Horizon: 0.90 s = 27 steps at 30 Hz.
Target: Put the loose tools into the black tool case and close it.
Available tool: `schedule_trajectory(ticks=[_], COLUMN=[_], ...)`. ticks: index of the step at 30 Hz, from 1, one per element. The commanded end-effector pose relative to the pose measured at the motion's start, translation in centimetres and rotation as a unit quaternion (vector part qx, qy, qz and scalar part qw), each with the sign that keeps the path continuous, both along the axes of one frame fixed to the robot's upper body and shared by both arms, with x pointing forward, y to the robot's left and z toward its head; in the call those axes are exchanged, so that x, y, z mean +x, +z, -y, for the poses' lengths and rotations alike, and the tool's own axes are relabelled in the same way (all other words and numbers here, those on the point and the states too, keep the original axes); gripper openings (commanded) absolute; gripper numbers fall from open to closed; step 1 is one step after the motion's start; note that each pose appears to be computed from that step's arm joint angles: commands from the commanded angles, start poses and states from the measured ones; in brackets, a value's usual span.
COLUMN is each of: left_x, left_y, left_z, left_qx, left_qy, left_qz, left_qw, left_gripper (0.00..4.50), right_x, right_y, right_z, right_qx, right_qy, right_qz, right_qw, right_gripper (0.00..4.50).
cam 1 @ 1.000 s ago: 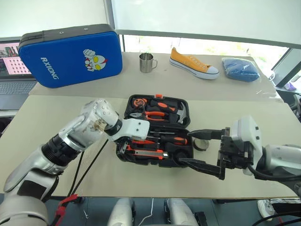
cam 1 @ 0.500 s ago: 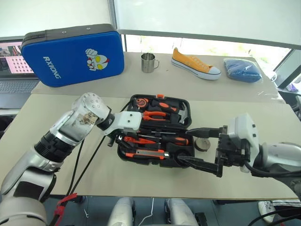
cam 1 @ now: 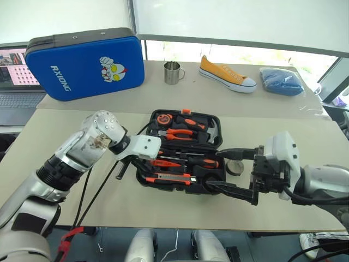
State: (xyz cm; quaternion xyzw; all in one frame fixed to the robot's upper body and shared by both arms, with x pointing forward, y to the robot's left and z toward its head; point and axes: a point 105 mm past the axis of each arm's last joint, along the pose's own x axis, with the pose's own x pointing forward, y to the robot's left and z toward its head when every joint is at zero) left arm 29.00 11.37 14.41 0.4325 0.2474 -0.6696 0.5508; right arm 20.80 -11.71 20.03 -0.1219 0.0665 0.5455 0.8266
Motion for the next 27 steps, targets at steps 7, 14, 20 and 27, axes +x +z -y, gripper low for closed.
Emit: schedule_trajectory(ticks=[7,14,20,27], left_x=[0.1,0.6,0.1,0.2], left_y=[-2.1,-0.8,2.1,-0.8], left_z=[1.0,1.5,3.9,4.9], left_qx=[0.018,-0.011,-0.071,-0.014], left_qy=[-0.018,-0.011,-0.045,-0.093], left_qz=[0.027,0.031,0.023,0.048], left_qw=[0.999,0.999,0.996,0.994], left_gripper=[0.02,0.02,0.02,0.02], right_x=[-0.4,-0.4,-0.3,-0.2], right_y=[0.7,0.7,0.6,0.6], right_z=[-0.2,-0.2,-0.2,-0.3], right_qx=[-0.004,-0.003,-0.003,-0.001], right_qy=[0.010,0.009,0.007,0.006], right_qz=[0.017,0.017,0.018,0.018], right_qw=[1.000,1.000,1.000,1.000], right_gripper=[4.50,4.50,4.50,4.50])
